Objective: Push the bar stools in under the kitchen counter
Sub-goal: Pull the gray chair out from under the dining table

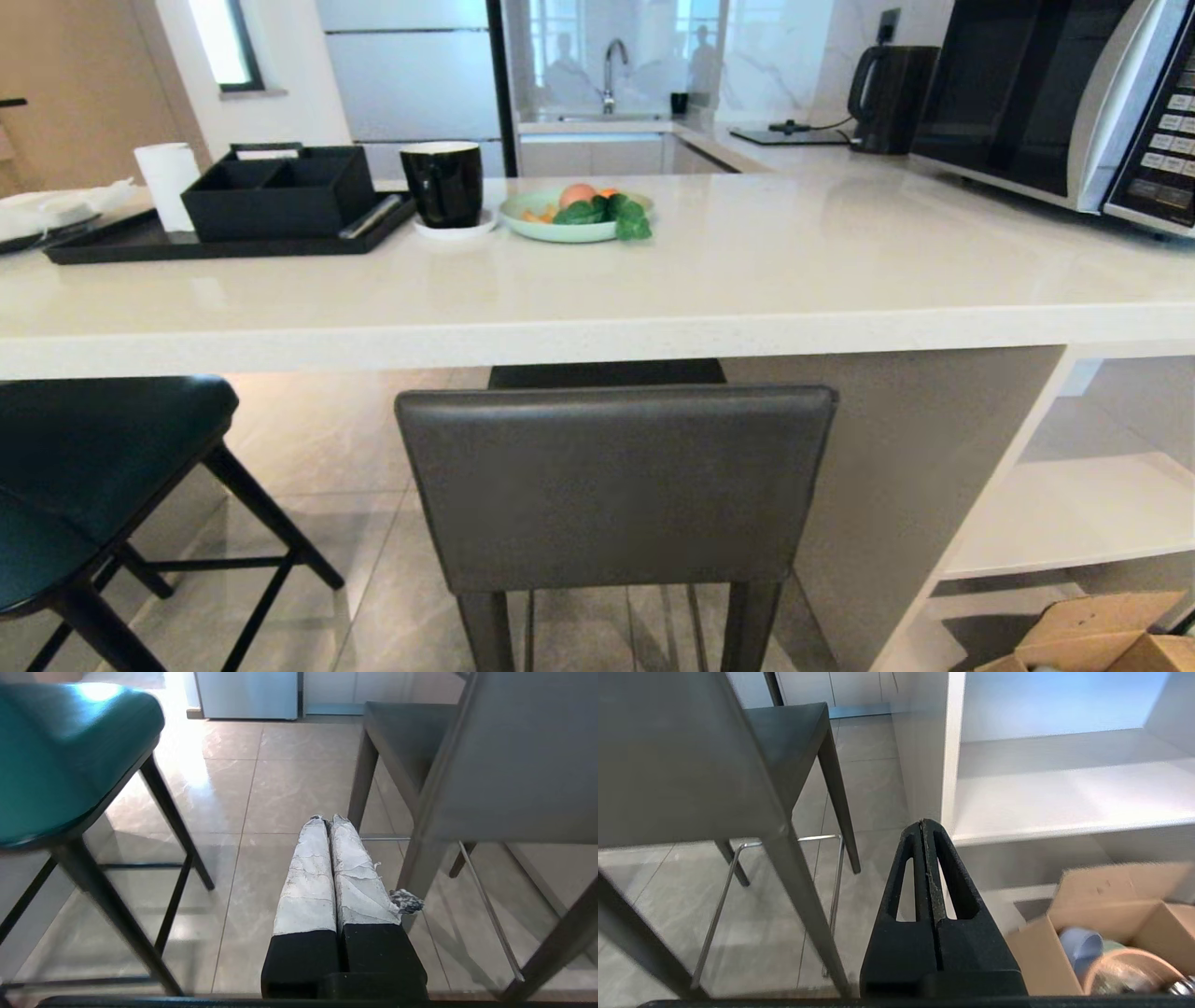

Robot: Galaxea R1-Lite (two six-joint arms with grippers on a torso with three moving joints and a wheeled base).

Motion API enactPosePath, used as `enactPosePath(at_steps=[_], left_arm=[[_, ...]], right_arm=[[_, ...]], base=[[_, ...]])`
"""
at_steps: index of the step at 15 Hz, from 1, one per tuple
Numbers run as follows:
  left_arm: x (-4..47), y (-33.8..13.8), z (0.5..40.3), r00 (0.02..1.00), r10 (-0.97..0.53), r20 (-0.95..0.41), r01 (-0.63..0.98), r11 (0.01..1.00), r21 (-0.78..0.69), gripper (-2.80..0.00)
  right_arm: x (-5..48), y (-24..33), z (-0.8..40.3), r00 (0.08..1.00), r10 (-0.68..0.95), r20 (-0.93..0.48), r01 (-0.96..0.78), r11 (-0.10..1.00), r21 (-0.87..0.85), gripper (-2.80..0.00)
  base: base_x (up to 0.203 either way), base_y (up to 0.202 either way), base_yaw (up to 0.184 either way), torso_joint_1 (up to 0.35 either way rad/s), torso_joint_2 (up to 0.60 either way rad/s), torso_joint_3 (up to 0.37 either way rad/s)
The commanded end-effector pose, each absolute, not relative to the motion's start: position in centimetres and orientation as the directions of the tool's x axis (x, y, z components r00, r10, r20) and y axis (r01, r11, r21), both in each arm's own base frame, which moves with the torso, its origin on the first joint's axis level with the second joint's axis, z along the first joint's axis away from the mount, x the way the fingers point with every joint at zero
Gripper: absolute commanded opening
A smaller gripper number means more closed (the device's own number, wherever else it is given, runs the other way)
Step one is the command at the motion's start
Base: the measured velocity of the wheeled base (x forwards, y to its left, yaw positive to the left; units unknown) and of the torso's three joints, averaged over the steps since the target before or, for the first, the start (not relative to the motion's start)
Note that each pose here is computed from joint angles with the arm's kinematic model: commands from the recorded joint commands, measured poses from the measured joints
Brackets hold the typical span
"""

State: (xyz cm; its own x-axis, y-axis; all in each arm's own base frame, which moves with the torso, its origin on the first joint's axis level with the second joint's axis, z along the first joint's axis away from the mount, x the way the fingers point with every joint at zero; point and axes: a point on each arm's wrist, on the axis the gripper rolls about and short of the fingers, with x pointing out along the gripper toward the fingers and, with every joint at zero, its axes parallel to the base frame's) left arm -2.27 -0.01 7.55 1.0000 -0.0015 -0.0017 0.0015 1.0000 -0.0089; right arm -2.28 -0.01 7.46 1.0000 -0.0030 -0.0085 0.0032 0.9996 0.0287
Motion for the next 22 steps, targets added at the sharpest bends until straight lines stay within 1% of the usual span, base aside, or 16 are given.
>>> enactPosePath(at_steps=[1,11,12,13,22], left_arm=[[-2.27,-0.01,7.55,1.0,-0.002,-0.002,0.002,1.0,-0.009,-2.8],[-2.27,-0.01,7.55,1.0,-0.001,-0.002,0.001,1.0,-0.009,-2.8],[-2.27,-0.01,7.55,1.0,-0.003,-0.002,0.003,1.0,-0.009,0.0],[-2.26,-0.01,7.55,1.0,-0.002,-0.003,0.002,1.0,-0.009,0.0],[-2.27,-0.01,7.55,1.0,-0.002,-0.002,0.002,1.0,-0.009,0.0]], right_arm=[[-2.26,-0.01,7.42,1.0,-0.003,-0.012,0.003,1.0,0.029,-2.8],[-2.26,-0.01,7.42,1.0,-0.003,-0.012,0.003,1.0,0.028,-2.8],[-2.27,-0.01,7.45,1.0,-0.003,-0.011,0.003,1.0,0.028,-2.8],[-2.26,-0.01,7.43,1.0,-0.003,-0.011,0.003,1.0,0.028,0.0],[-2.27,-0.01,7.43,1.0,-0.003,-0.009,0.003,1.0,0.028,0.0]], base=[[0.125,0.0,0.003,0.007,0.0,0.002],[0.0,0.0,0.0,0.0,0.0,0.0],[0.0,0.0,0.0,0.0,0.0,0.0],[0.0,0.0,0.0,0.0,0.0,0.0],[0.0,0.0,0.0,0.0,0.0,0.0]])
